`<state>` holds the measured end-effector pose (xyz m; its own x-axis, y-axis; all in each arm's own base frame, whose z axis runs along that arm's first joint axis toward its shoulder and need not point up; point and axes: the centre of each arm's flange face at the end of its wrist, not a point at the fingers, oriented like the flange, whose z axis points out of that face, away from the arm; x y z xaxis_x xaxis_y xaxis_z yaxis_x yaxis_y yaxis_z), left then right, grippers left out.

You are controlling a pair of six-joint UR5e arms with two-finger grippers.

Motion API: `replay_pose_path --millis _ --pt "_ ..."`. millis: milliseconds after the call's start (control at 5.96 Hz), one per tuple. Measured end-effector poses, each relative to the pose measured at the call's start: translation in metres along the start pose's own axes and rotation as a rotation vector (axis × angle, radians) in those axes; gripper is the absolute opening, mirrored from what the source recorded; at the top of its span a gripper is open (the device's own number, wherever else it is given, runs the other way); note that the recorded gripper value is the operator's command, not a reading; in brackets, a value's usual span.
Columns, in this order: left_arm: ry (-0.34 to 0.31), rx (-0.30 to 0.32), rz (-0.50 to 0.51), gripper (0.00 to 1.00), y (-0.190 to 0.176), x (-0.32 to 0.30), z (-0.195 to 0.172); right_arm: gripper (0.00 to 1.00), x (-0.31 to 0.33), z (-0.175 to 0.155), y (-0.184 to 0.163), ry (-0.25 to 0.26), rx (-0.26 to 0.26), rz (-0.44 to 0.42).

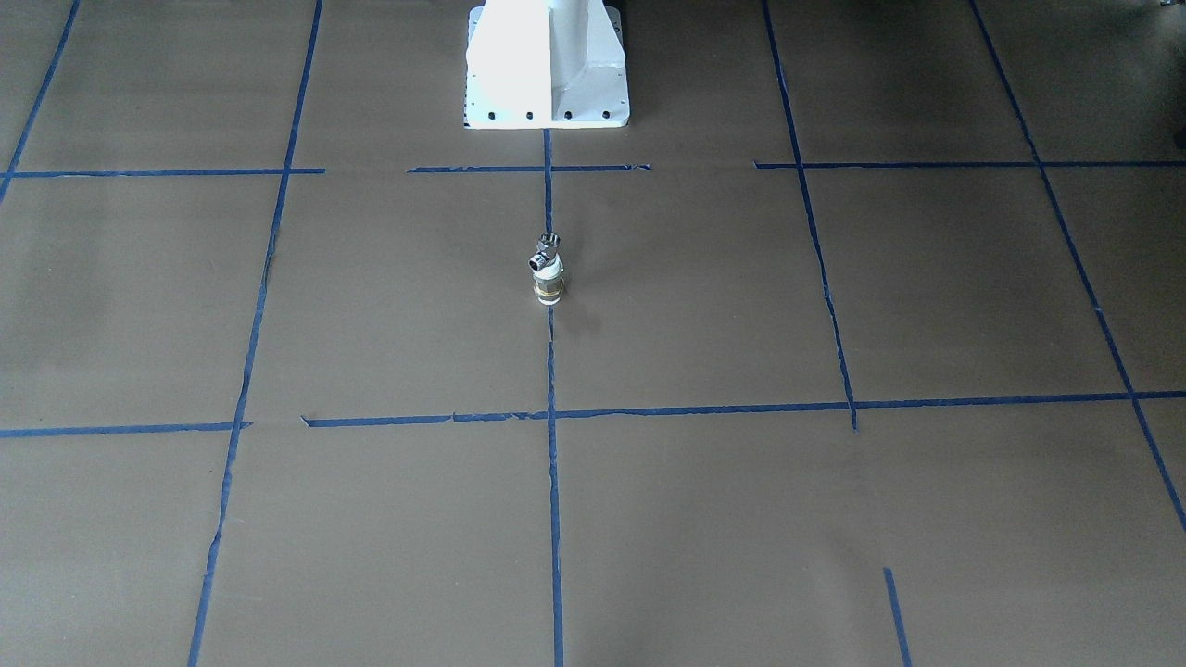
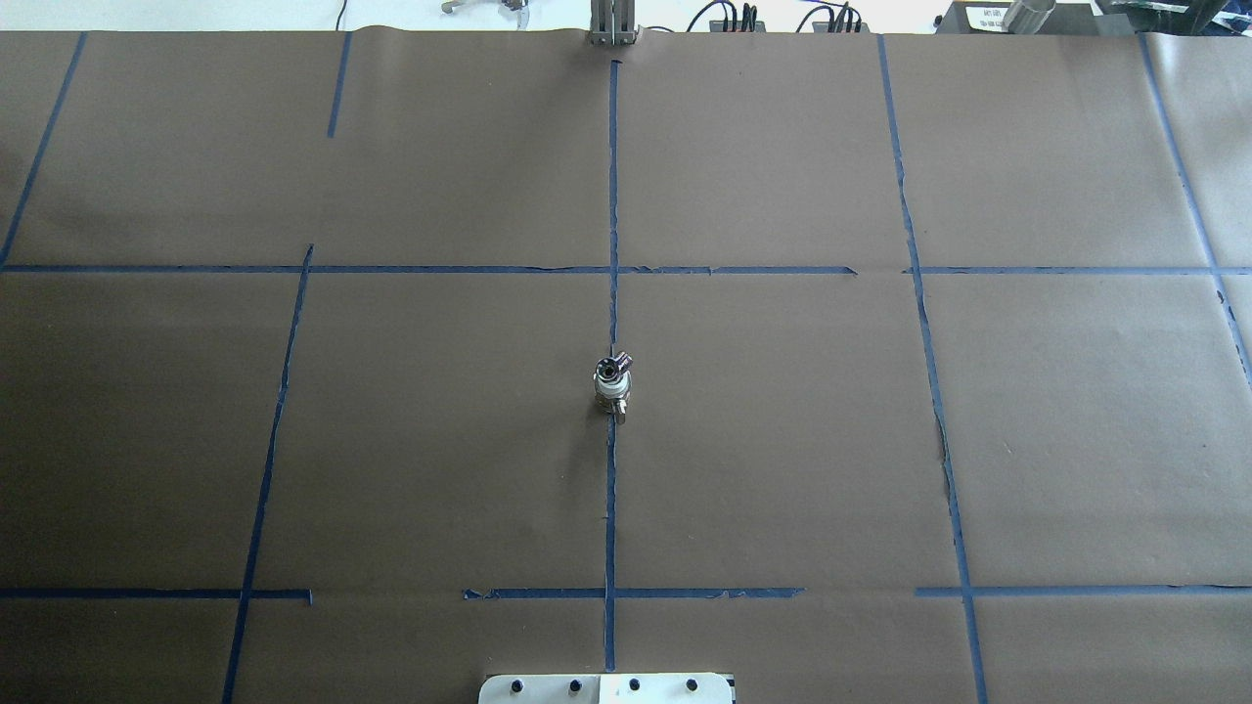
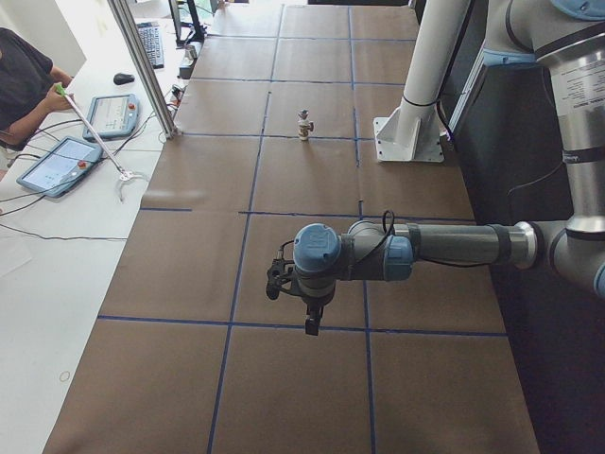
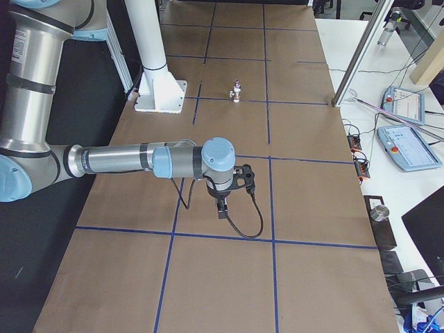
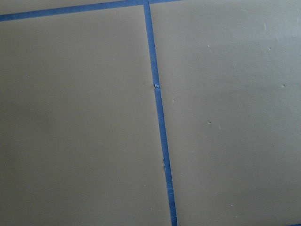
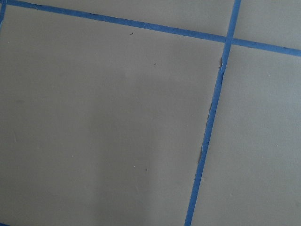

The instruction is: Assemble PPR valve and pipe with both arms

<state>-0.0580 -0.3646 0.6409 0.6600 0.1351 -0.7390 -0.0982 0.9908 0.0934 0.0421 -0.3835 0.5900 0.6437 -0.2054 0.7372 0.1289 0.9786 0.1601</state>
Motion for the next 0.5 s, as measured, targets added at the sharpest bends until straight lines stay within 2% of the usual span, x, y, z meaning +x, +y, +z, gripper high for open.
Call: replay_pose_path --millis 504 --pt "-0.002 -0.007 -0.006 1.0 -0.0023 -0.0016 0.0016 1.0 0.0007 0.0005 0.0 0.002 0.0 0.0"
